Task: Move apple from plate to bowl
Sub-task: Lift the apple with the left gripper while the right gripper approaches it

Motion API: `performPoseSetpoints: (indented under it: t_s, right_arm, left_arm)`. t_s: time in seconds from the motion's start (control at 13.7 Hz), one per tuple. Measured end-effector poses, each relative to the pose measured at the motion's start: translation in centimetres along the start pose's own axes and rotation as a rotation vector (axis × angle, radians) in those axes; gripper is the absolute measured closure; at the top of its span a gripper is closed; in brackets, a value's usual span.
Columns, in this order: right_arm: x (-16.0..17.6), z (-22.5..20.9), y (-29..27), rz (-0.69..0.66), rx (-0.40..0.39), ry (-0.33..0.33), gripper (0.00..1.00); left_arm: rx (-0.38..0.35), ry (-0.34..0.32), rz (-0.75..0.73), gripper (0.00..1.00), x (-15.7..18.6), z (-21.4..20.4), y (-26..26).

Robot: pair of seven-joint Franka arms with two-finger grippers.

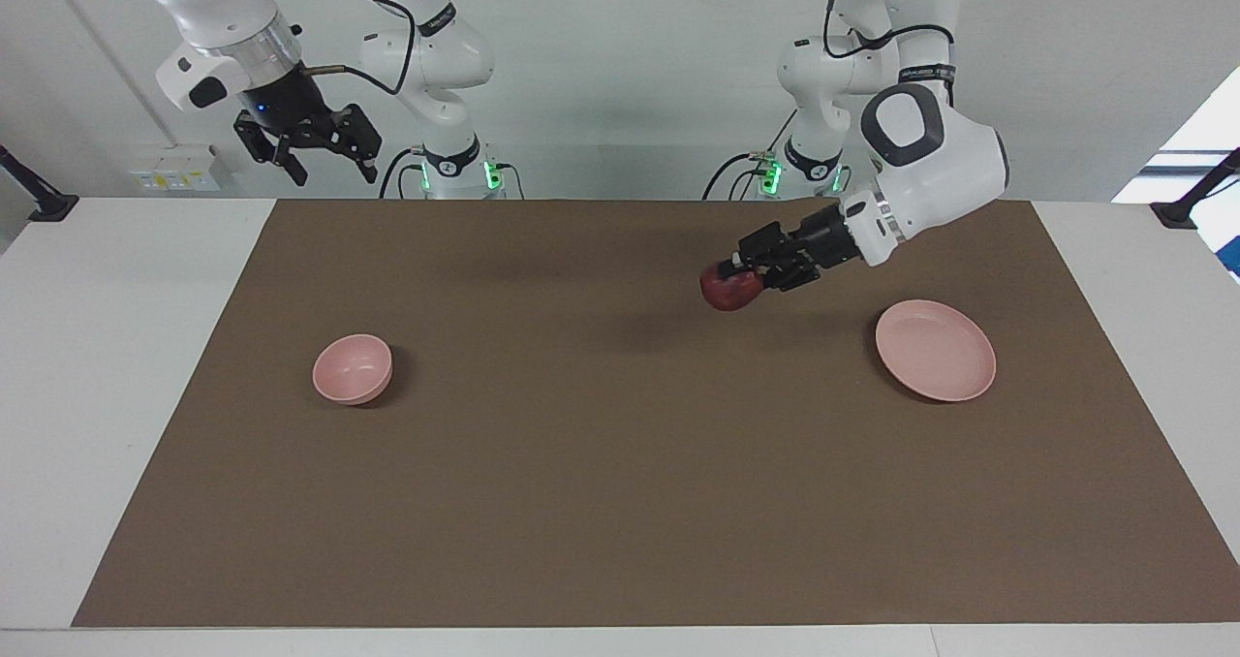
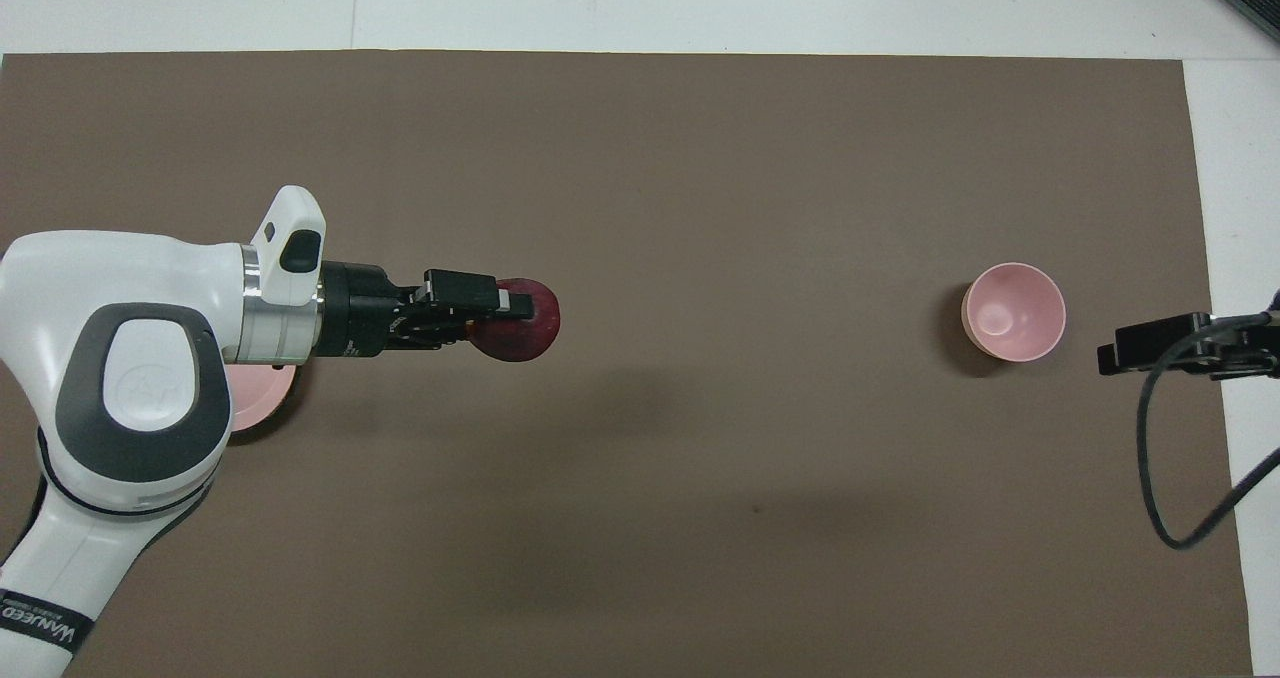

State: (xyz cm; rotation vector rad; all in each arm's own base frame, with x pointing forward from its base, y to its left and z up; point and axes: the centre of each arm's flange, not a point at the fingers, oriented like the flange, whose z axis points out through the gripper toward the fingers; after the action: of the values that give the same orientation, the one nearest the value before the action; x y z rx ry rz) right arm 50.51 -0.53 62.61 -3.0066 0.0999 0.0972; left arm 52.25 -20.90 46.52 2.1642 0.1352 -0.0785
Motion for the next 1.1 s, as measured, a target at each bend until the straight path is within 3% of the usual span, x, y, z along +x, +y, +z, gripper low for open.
performPoseSetpoints:
  t_s: [0.22,0.59,1.1]
  right_arm:
    - [0.7,3.3,-1.2,0.112,0.118,-0.032,0.0]
    - [2.0,6.8,-6.0,0.383,0.282,-0.139,0.0]
    - [5.7,11.0,-7.2,0.717,0.624,-0.403,0.0]
  left_arm:
    - [-0.087,0.022,0.001,0.25,-1.6,1.2,3.2]
    - [-0.131,0.189,-0.011,0.25,-4.1,5.7,7.3]
    - [-0.141,0.269,-0.031,0.25,-6.1,8.1,8.9]
